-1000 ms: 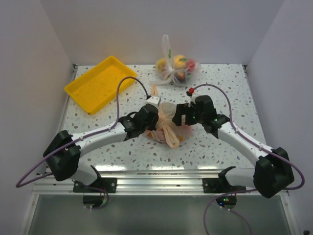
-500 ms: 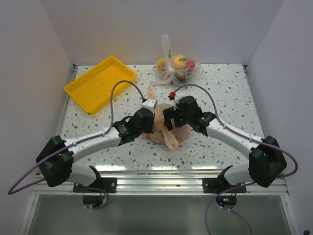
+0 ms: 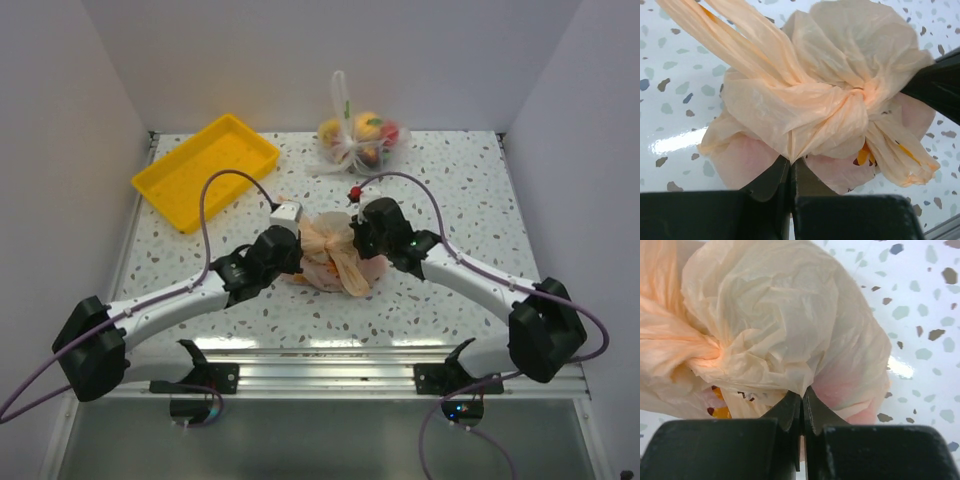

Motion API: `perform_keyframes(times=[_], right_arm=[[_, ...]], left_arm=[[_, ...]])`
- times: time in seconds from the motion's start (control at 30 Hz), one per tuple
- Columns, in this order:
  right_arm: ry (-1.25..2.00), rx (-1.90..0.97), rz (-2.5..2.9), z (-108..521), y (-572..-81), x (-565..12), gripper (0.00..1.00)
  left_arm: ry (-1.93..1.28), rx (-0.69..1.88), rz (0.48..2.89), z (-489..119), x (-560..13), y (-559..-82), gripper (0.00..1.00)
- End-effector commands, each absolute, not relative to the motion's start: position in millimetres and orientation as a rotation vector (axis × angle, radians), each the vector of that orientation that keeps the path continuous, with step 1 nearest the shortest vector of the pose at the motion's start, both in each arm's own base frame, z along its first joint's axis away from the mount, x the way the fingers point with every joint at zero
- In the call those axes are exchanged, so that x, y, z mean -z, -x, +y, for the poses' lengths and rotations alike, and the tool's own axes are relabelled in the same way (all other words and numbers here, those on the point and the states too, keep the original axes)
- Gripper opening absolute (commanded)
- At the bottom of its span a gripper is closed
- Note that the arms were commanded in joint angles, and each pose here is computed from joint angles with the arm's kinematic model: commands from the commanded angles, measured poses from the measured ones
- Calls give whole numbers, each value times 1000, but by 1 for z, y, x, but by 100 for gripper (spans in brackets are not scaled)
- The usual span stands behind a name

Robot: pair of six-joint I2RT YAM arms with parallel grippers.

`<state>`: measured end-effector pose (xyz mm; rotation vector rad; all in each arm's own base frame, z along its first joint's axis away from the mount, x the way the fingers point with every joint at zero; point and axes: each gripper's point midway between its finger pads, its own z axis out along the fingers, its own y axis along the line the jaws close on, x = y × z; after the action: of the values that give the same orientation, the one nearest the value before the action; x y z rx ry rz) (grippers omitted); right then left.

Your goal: Untie the knot of the plastic bag and take out the fruit

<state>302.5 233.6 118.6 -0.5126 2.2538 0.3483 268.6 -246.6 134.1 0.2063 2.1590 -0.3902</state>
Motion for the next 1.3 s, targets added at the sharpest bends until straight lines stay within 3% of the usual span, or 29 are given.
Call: perform_keyframes(times=[0.0, 0.17, 0.37, 0.47, 0.5, 0.63, 0.67, 0.83, 1.0, 1.17, 1.27], right_arm=[[284, -183, 2197, 185, -321, -143, 0], [-106, -213, 2141, 119, -330, -165, 0], [-92, -416, 2167, 138, -320, -166, 3], [9, -433, 2197, 146, -316, -171, 18], [77, -439, 2209, 148, -311, -173, 35], [288, -420, 2128, 161, -304, -212, 70], [384, -404, 2101, 169, -300, -218, 73], [732, -360, 1997, 210, -278, -238, 78], [1080, -341, 2022, 250, -260, -217, 80], [1206, -275, 1998, 274, -260, -202, 80], [1228, -236, 2024, 275, -263, -187, 74]], left_arm=[[-9, 286, 2120, -204, -144, -282, 0], [230, 224, 2088, -141, -146, -293, 0], [235, 266, 2107, -136, -141, -295, 0], [161, 320, 2099, -147, -145, -297, 0], [137, 353, 2087, -153, -149, -297, 0], [52, 381, 2062, -160, -158, -299, 0], [44, 387, 2058, -162, -160, -299, 0], [15, 409, 2072, -167, -159, -297, 0], [24, 404, 2082, -165, -161, -296, 0], [31, 416, 2076, -166, -165, -296, 0], [35, 414, 2074, -165, -167, -295, 0]])
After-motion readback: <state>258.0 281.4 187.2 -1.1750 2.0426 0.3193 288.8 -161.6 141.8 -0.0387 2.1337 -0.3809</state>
